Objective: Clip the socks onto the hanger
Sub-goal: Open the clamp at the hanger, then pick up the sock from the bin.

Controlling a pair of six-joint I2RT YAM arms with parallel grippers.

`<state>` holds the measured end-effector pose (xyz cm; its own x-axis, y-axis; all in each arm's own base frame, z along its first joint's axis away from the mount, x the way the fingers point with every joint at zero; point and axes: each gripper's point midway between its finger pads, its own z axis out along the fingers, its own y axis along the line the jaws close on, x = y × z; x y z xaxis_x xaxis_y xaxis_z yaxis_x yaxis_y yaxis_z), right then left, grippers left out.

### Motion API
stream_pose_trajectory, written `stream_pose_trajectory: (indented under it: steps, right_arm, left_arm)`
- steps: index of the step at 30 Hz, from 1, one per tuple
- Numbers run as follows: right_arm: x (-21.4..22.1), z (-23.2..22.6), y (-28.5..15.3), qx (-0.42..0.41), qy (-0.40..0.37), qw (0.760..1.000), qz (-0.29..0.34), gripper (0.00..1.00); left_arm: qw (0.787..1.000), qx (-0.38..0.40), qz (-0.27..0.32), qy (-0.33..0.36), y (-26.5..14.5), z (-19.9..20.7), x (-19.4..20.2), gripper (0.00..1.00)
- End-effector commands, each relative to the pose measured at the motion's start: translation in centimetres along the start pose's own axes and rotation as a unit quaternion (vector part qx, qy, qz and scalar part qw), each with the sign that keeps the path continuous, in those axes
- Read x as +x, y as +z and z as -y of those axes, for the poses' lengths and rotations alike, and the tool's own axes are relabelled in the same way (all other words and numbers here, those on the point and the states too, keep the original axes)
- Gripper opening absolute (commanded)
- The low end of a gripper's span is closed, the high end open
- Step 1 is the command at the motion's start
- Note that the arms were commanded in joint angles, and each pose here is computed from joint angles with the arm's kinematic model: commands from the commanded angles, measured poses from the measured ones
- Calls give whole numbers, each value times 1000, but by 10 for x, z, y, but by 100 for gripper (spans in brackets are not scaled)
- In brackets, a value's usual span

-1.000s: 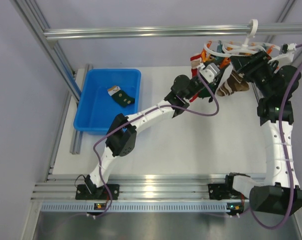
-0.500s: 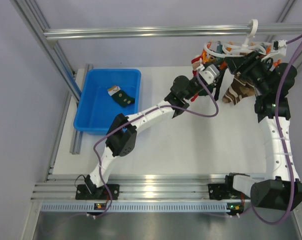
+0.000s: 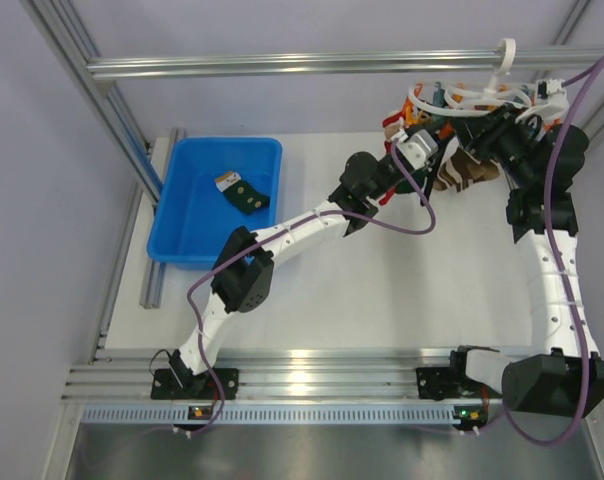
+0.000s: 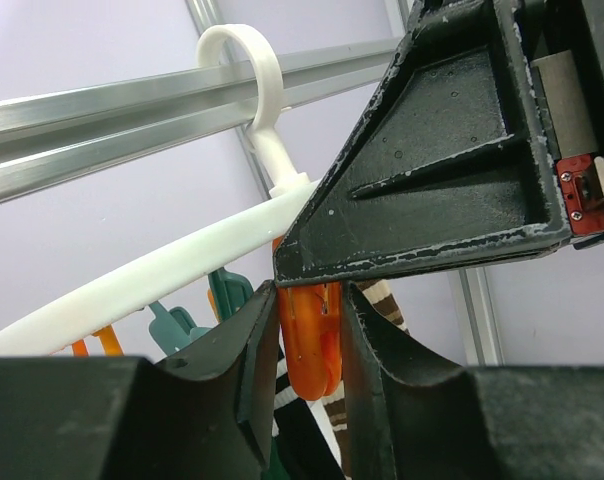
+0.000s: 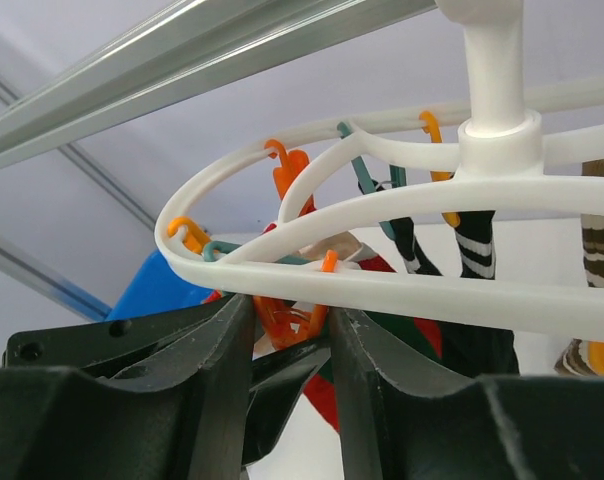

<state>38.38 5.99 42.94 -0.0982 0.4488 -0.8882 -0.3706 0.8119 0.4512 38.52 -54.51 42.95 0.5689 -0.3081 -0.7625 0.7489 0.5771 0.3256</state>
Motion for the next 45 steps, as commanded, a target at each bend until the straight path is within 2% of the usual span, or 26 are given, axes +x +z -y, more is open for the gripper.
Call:
stream_pose_trajectory:
  steps: [1, 5, 7, 9, 13, 14, 15, 17, 18, 19, 22, 25, 27, 28, 29, 31, 33, 34, 36, 37, 38, 40, 41, 43, 45]
  right_arm:
    - [-8, -5, 3, 1, -12, 1000, 4, 35]
    - [-7, -5, 7, 5, 8, 1000, 5, 37]
    - [-10, -5, 7, 5, 9, 1000, 15, 34]
    - [-9, -3, 7, 11, 23, 1000, 17, 28]
    - [-18, -6, 6, 10, 28, 999, 41, 8]
    - [-19, -7, 6, 8, 30, 999, 42, 1]
    - [-21, -9, 5, 5, 31, 998, 45, 0]
    - [-22, -13, 4, -2, 32, 998, 46, 0]
    - [-22, -13, 4, -3, 32, 998, 46, 0]
    - [-23, -16, 3, -10, 31, 998, 47, 0]
    - [-27, -22, 1, -21, 30, 998, 51, 0]
    - [-32, -26, 1, -27, 28, 998, 53, 0]
    - [-31, -27, 2, -29, 28, 998, 50, 0]
    - [-30, -27, 3, -30, 29, 998, 43, 0]
    - [-29, -28, 4, -31, 29, 998, 38, 0]
    - [-30, -33, 4, -42, 27, 998, 30, 0]
    - [-29, -35, 4, -49, 26, 998, 24, 0]
    - [-28, -39, 4, -59, 27, 998, 17, 0]
    - [-28, -44, 3, -71, 34, 997, 12, 0]
    - [-26, -47, 3, -81, 38, 996, 7, 0]
    - [-26, -50, 3, -86, 42, 995, 5, 0]
    - [-27, -54, 2, -95, 51, 994, 6, 0]
    - [-28, -54, 2, -96, 54, 994, 7, 0]
    - [-28, -55, 3, -97, 64, 993, 8, 0]
    - [-29, -56, 4, -99, 71, 992, 7, 0]
  left_arm:
    - [998, 26, 50, -2, 6, 8, -46, 0]
    - [999, 29, 46, -1, 5, 10, -43, 0]
    - [998, 30, 46, 0, 5, 11, -43, 0]
    - [998, 32, 46, 1, 5, 11, -42, 0]
    - [998, 33, 46, 0, 4, 12, -43, 0]
    - [998, 31, 47, -3, 3, 11, -44, 5]
    - [998, 31, 46, -5, 2, 11, -45, 9]
    - [999, 33, 38, -9, -2, 13, -40, 19]
    - [999, 31, 39, -13, -2, 11, -47, 26]
    - [999, 28, 31, -16, -6, 11, -41, 38]
    - [999, 20, 12, -29, -11, 6, -42, 54]
    - [997, 14, -17, -73, -21, -5, -42, 58]
    - [993, 40, -8, -113, -31, -8, -67, 58]
    - [989, 55, -28, -131, -43, -1, -58, 58]
    - [984, 72, -21, -159, -50, -3, -82, 58]
    - [975, 82, -68, -195, -69, 4, -73, 59]
    - [966, 80, -83, -231, -82, -9, -89, 59]
    - [958, 81, -113, -252, -95, -9, -79, 59]
    - [949, 81, -114, -281, -112, -31, -94, 59]
    - [942, 69, -138, -297, -126, -36, -82, 59]
    - [938, 40, -151, -309, -138, -60, -87, 59]
    - [928, 5, -189, -321, -156, -82, -80, 61]
    - [914, -29, -237, -327, -180, -102, -66, 61]
    - [903, -87, -280, -313, -205, -129, -54, 62]
    - [886, -142, -338, -286, -246, -152, -40, 63]
